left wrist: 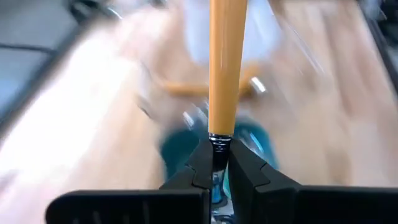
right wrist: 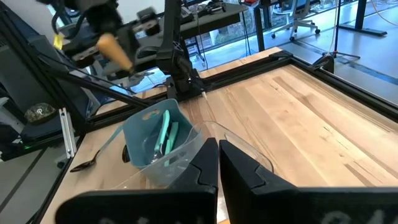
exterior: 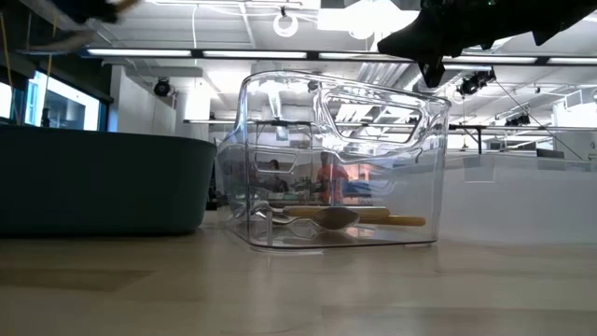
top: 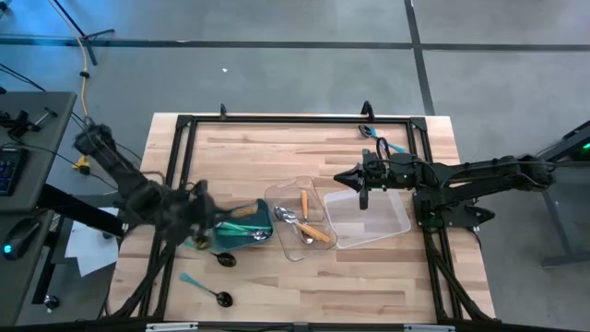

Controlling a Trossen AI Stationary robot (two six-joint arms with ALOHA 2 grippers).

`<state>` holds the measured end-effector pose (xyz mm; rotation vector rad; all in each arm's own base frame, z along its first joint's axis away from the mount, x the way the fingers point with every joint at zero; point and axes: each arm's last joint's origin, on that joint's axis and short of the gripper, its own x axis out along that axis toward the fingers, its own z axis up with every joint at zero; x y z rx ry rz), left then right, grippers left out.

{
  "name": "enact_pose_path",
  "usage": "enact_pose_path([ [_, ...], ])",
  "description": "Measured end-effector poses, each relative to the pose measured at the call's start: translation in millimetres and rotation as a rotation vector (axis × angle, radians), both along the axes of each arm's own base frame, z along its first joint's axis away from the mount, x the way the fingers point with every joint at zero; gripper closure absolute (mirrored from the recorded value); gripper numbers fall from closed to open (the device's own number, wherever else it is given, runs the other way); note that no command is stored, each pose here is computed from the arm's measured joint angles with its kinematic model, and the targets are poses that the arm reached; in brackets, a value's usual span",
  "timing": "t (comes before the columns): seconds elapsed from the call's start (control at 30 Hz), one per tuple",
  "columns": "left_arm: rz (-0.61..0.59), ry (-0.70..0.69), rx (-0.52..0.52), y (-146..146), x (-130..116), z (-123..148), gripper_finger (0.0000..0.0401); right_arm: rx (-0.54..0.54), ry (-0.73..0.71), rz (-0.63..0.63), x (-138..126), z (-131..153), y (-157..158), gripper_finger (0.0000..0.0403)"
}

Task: Sort silverware by color (type)
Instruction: Put the orange spoon into the transparent bin

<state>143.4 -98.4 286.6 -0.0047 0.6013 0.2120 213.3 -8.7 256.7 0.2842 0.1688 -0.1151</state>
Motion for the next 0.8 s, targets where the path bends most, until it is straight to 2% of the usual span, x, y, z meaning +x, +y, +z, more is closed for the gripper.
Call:
enact_pose_path([
  [0.17,0.108,-0.209,0.021,21,29,-7,0.0393,-0.001,-0.01,0.0,0,1,0,0.0403],
  [0.43,0.217,-0.594,-0.107,53,58,-41,0.0393,-0.003,-0.104,0.001,1,10,0,0.0403],
  [0.67,0.305,-0.762,-0.132,69,75,-44,0.0393,-0.007,-0.218,0.0,2,21,0,0.0403],
  [0.8,0.304,-0.775,-0.096,69,85,-39,0.0393,-0.009,-0.27,0.0,1,26,0,0.0403],
])
